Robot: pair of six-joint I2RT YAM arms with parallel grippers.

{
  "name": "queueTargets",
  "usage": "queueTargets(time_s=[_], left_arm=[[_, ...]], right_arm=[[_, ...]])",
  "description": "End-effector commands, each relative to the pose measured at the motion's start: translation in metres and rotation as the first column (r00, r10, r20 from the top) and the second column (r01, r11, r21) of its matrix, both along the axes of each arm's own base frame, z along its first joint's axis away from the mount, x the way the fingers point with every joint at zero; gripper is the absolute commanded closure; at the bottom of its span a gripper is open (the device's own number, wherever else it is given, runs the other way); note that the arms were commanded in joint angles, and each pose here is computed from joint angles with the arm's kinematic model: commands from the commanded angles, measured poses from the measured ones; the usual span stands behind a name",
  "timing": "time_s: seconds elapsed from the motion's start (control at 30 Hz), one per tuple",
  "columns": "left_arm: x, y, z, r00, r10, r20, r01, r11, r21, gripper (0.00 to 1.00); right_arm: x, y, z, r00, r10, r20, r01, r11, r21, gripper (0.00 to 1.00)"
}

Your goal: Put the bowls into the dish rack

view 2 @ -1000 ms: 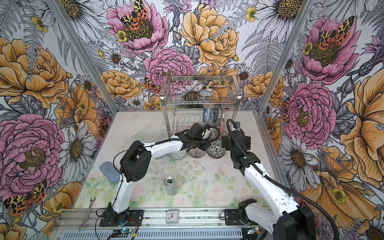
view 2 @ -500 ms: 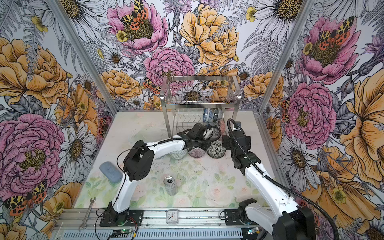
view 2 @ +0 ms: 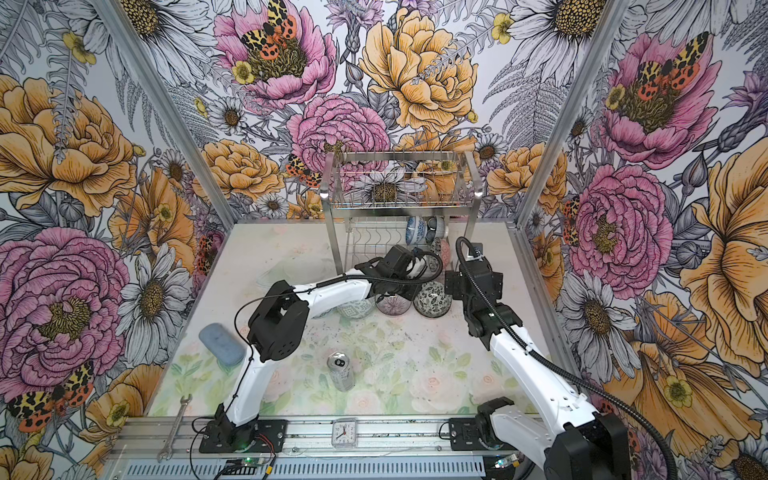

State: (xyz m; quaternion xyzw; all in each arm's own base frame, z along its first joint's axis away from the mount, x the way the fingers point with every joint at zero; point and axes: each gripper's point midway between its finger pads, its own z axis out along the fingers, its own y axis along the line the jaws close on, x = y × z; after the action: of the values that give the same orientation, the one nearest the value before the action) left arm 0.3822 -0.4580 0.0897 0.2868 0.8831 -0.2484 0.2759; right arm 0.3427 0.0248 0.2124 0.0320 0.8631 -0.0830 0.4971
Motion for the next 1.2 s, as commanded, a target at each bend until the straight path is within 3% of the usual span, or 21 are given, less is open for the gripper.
queueTargets(time_s=[0.0,0.63,0.87,1.17], left_arm=[[0.000,-0.006,0.013,1.000,-0.008,0.017,0.008,1.000,-0.015,1.00],[0.018,-0.006,0.095,0.988,0.007,0.151,0.010,0.993,-0.114,1.00],[0.023,0.013,0.124,0.976,0.060,0.208,-0.033,0.991,-0.133,1.00],[0.034,0.066,0.148,0.936,0.201,0.290,-0.150,0.970,-0.190,1.00]], right_arm=[[0.001,0.000,0.005,0.999,-0.007,0.032,0.006,0.999,0.032,0.01],[-0.005,0.002,0.022,0.997,0.011,0.079,-0.017,0.998,0.064,0.01],[-0.006,0.008,0.027,0.996,0.037,0.080,-0.045,0.995,0.093,0.00],[0.001,0.048,0.032,0.985,0.150,0.090,-0.171,0.939,0.298,0.00]])
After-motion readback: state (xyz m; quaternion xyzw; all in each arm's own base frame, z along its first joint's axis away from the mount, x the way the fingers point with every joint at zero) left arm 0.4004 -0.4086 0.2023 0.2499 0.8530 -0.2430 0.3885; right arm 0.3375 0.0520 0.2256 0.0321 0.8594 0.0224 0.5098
